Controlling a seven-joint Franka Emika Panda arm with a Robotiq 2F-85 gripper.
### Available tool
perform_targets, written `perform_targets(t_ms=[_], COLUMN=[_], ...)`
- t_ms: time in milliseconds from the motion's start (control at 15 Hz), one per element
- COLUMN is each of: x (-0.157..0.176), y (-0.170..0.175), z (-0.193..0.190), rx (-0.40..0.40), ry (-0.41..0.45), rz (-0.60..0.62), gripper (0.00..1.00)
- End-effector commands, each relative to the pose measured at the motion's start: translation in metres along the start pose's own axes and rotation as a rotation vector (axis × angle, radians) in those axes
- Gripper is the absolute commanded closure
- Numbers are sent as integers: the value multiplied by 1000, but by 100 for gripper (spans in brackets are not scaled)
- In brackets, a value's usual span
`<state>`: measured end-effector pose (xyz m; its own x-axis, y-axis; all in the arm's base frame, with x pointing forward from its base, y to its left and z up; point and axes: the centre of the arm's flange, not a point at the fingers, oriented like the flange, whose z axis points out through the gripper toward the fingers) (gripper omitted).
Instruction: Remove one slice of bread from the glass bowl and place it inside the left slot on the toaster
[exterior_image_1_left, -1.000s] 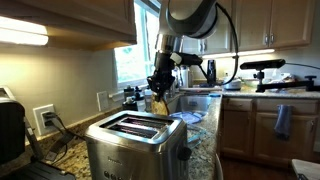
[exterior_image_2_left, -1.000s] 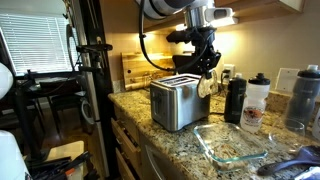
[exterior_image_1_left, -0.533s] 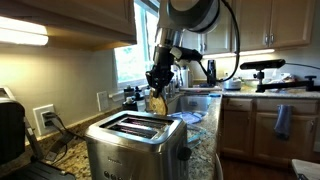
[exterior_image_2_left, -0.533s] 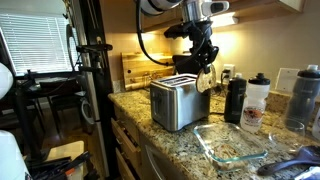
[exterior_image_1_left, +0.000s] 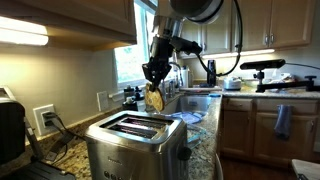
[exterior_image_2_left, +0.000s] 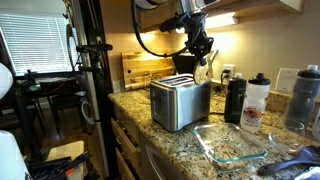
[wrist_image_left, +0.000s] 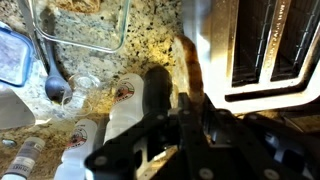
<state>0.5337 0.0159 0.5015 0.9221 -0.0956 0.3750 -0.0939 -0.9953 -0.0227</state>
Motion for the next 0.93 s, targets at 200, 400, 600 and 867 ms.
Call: perform_targets(t_ms=[200, 400, 600, 867], x=[-20, -22, -23, -24], y=[-16, -25, -36, -51], z=[-32, -42, -50, -49], rx=[-10, -3, 2, 7], ry=[23, 36, 44, 36], rz=[-23, -43, -65, -97], gripper=[92, 92, 92, 92])
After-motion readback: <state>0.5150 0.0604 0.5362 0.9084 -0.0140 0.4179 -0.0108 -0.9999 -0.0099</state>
